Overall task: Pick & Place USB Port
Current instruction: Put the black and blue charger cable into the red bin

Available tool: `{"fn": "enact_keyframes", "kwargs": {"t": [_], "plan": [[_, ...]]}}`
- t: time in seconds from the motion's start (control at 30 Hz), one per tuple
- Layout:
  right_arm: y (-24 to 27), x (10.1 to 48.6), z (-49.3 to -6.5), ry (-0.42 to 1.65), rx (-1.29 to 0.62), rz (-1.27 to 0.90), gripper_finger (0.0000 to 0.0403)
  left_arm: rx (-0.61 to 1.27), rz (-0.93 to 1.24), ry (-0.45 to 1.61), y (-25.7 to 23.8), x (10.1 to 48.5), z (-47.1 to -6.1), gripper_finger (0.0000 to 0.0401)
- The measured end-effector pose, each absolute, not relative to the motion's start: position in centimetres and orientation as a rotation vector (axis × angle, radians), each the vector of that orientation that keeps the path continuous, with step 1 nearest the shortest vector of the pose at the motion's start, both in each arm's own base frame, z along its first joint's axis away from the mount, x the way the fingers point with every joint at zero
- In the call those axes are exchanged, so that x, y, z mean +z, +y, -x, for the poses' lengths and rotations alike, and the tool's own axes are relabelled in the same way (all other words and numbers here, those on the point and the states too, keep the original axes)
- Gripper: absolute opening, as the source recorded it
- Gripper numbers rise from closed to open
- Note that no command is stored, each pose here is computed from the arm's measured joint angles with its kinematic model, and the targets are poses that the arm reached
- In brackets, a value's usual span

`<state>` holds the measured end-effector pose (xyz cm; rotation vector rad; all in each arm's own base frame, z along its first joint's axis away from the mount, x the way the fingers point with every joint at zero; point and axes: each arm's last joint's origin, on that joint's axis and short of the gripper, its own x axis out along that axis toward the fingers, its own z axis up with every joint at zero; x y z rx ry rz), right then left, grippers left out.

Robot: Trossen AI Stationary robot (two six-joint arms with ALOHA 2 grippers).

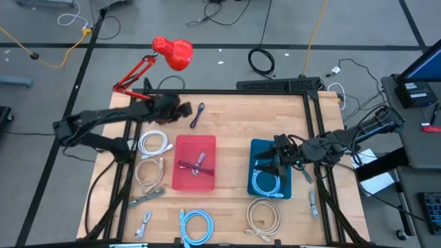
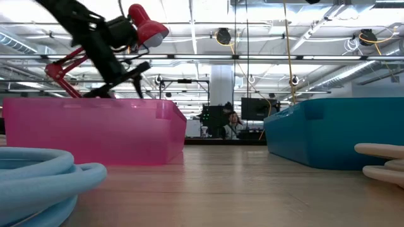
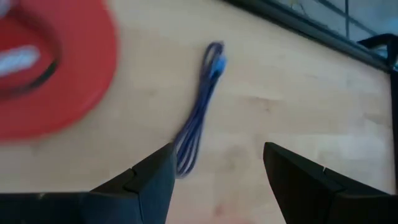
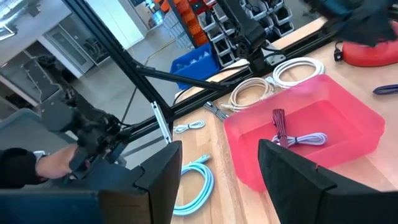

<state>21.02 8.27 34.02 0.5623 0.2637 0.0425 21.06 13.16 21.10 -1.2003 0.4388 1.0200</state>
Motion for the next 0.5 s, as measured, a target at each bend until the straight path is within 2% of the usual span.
{"fn": "enact_keyframes", "kwargs": {"t": [0.23, 0.4, 0.5], "plan": [[8.3, 34.0, -21.0, 0.265, 0.040, -0.588, 0.0203, 0.886, 1.007, 0.645, 17.8, 22.7, -26.5, 0.0246], [8.3, 34.0, -21.0, 0.266, 0.038, -0.612, 0.0203, 0.834, 0.793, 0.942, 19.0, 22.3, -30.0, 0.0246], [8.3, 34.0, -21.0, 0.268, 0.037, -0.631, 0.0203, 0.809, 0.747, 1.071, 19.4, 21.2, -31.2, 0.0246]]}}
